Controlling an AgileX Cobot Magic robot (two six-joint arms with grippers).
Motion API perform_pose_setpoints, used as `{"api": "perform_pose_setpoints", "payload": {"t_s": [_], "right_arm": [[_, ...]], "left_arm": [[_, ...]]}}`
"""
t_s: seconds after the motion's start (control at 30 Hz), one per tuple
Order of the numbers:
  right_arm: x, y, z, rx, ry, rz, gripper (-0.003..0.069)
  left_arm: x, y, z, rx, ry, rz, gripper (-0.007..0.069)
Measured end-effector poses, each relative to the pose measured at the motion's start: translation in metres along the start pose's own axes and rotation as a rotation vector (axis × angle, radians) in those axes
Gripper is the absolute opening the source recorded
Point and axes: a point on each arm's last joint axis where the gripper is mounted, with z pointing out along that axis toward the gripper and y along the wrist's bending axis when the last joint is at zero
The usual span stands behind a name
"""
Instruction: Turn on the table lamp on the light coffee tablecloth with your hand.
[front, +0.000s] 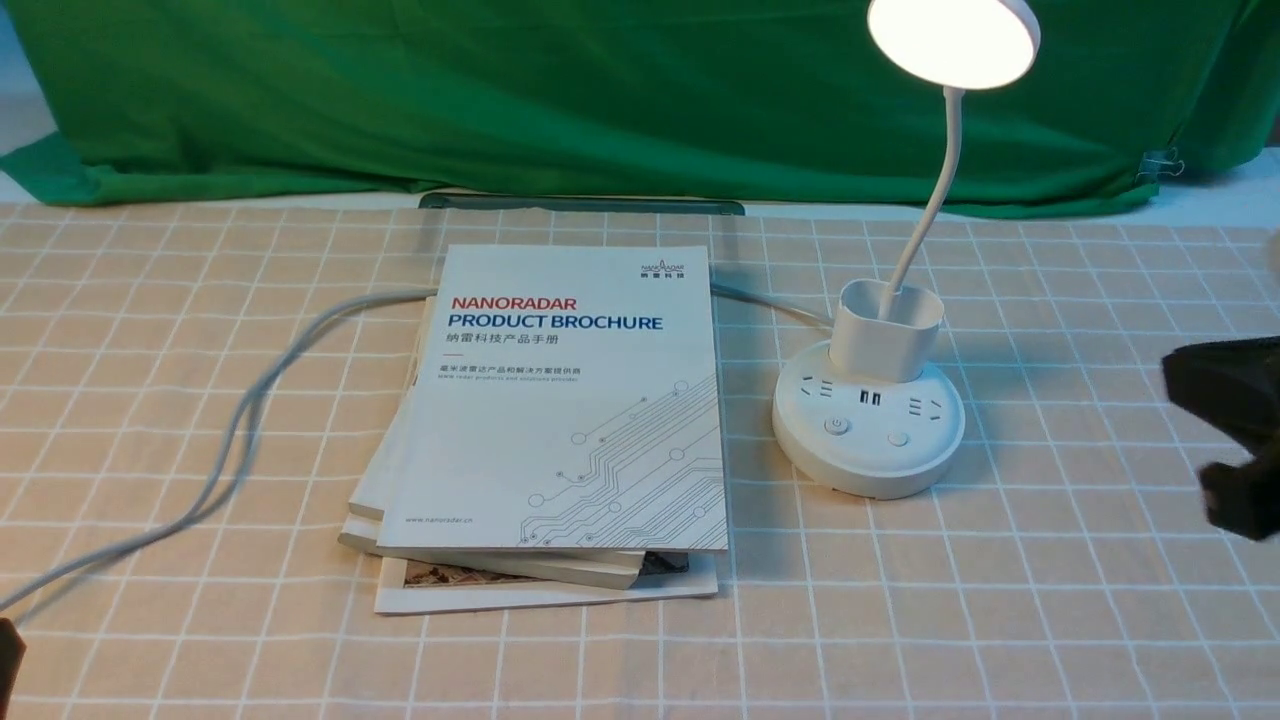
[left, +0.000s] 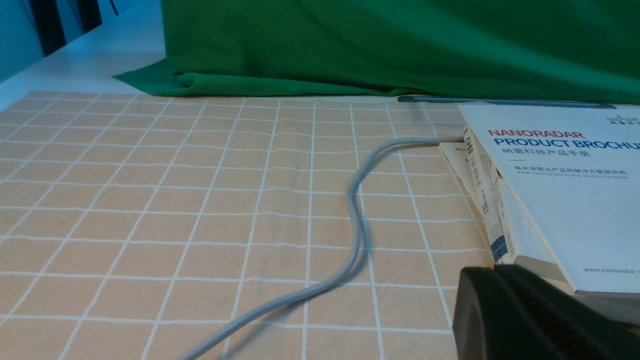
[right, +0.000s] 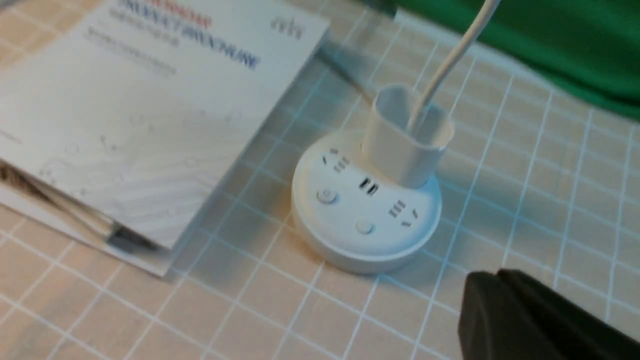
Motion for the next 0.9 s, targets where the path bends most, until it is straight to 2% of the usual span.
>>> {"api": "perform_pose_setpoints", "payload": {"t_s": [0.2,0.43,0.7,0.8,0.9], "right_arm": [[0.03,0.005,-0.047,0.02,-0.185,0.065,0.0058],[0.044,0.007,-0.064,0.024,-0.257,0.088,0.0078],[0.053,0.008,-0.068,0.038,-0.353,0.086,0.0097],[0.068,0.008,-0.06,0.066,-0.461,0.09,0.0104],[0.094,0.005,-0.049,0.142,-0.532,0.102,0.0111]], "left_arm": [[0.0,0.0,0.0,0.0,0.0,0.0,0.0021],[0.0,0.0,0.0,0.0,0.0,0.0,0.0021],[0.0,0.0,0.0,0.0,0.0,0.0,0.0021],[0.0,0.0,0.0,0.0,0.0,0.0,0.0021],[0.0,0.0,0.0,0.0,0.0,0.0,0.0021]]}}
